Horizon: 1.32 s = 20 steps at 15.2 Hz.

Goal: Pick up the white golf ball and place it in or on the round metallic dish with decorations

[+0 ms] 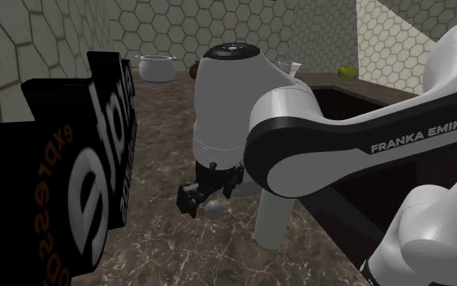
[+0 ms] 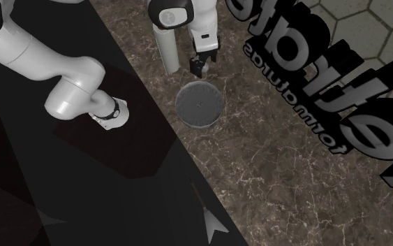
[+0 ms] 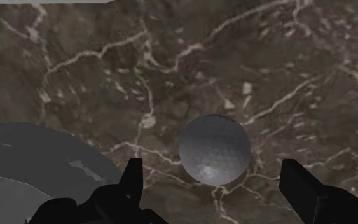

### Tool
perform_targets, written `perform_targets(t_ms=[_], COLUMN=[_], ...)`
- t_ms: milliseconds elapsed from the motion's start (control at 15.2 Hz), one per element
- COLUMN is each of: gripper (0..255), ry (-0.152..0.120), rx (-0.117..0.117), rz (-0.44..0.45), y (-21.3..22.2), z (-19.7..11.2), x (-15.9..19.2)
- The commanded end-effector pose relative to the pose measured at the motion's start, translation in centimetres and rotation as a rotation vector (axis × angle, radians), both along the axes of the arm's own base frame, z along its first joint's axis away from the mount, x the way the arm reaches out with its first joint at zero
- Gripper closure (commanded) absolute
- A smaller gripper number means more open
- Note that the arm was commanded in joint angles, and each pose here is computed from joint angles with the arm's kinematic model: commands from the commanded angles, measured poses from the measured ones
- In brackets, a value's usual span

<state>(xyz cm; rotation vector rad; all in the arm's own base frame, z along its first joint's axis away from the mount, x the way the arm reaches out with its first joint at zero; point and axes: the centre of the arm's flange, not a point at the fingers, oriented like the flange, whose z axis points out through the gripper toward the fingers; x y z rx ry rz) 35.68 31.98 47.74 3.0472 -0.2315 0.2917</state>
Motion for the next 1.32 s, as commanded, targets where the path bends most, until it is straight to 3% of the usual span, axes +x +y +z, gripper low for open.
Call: perform_targets(t_ms=[0, 264, 330, 924, 1254], gripper=[0, 0, 255, 255, 255], ry=[0.0, 0.0, 0.0, 0.0, 0.0], rx=[0.0, 0.0, 0.0, 0.0, 0.0], rz=[0.0, 0.0, 0.0, 0.0, 0.0], y=[0.0, 0.0, 0.0, 0.0, 0.0], z=[-0.1, -0.1, -0.1, -0.1, 2.5], x=[0.0, 0.0, 0.0, 0.0, 0.0])
